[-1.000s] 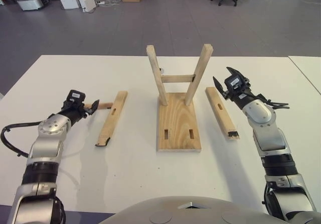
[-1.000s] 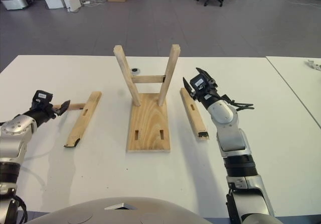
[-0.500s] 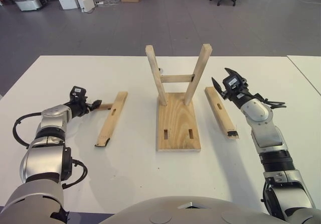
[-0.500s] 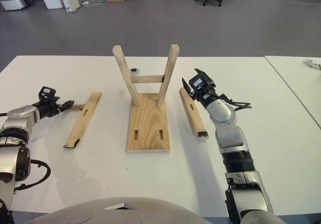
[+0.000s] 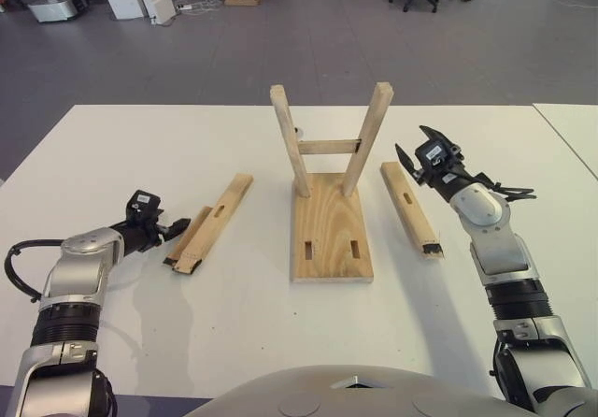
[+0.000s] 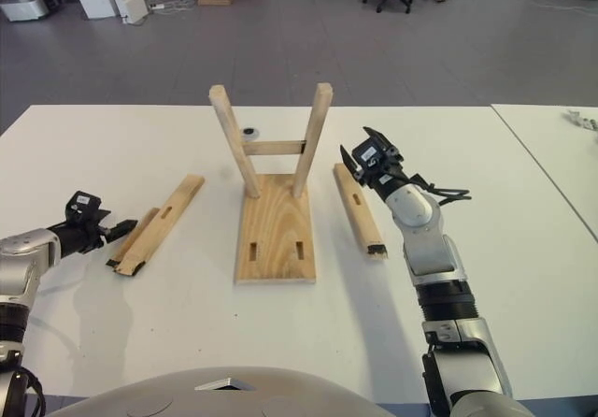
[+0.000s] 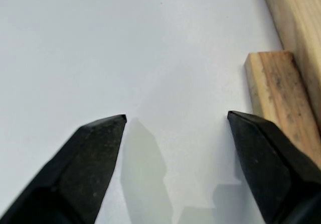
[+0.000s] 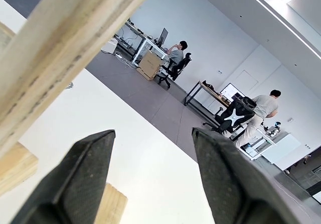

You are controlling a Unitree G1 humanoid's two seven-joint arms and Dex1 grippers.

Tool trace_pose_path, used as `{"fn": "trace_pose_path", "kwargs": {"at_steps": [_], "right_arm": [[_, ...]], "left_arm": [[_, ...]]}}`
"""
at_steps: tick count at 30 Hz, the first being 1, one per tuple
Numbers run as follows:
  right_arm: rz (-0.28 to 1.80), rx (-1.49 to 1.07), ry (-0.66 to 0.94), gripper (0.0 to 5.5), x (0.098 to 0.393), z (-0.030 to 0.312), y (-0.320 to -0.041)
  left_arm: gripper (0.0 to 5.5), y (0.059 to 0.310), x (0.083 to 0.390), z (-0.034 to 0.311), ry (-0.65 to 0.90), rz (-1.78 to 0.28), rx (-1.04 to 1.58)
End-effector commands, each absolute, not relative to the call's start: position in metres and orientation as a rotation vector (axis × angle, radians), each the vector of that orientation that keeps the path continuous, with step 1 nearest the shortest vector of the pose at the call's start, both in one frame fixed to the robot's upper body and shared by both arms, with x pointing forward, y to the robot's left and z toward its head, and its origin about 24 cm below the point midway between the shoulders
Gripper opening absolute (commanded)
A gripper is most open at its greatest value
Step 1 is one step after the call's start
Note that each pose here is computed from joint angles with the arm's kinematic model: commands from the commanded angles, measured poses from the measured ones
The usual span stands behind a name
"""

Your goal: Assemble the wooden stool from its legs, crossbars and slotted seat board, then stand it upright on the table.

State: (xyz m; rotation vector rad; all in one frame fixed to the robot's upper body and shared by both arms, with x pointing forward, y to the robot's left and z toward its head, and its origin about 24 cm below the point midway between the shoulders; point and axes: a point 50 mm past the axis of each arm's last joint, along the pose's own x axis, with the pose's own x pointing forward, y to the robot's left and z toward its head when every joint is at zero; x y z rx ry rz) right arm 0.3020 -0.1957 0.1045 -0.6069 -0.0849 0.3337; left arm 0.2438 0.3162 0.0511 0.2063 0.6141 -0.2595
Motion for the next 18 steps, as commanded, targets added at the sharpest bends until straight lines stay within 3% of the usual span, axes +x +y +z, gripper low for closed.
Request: {"fn": "trace_pose_path", "kwargs": {"at_steps": [1,6,10,18], "right_arm": [[0.337,-0.622,-0.095,2.84,0.302,0.106,-0.196],[0.335,-0.623,-0.091,2.84,0.301,0.105,-0.198],[0.338,-0.622,-0.091,2.84,0.301,0.104,-0.197],[0.342,-0.616,-0.079,2.84,0.299,0.1,-0.196]], "left_arm": [[3.74,0.317,0.238,0.063,0.565,-0.252,0.172],[3.74,0.309,0.224,0.061,0.54,-0.249,0.085],[3.74,0.299,0.213,0.04,0.627,-0.258,0.13],[3.74,0.277,0.202,0.041,0.612,-0.293,0.097]]}}
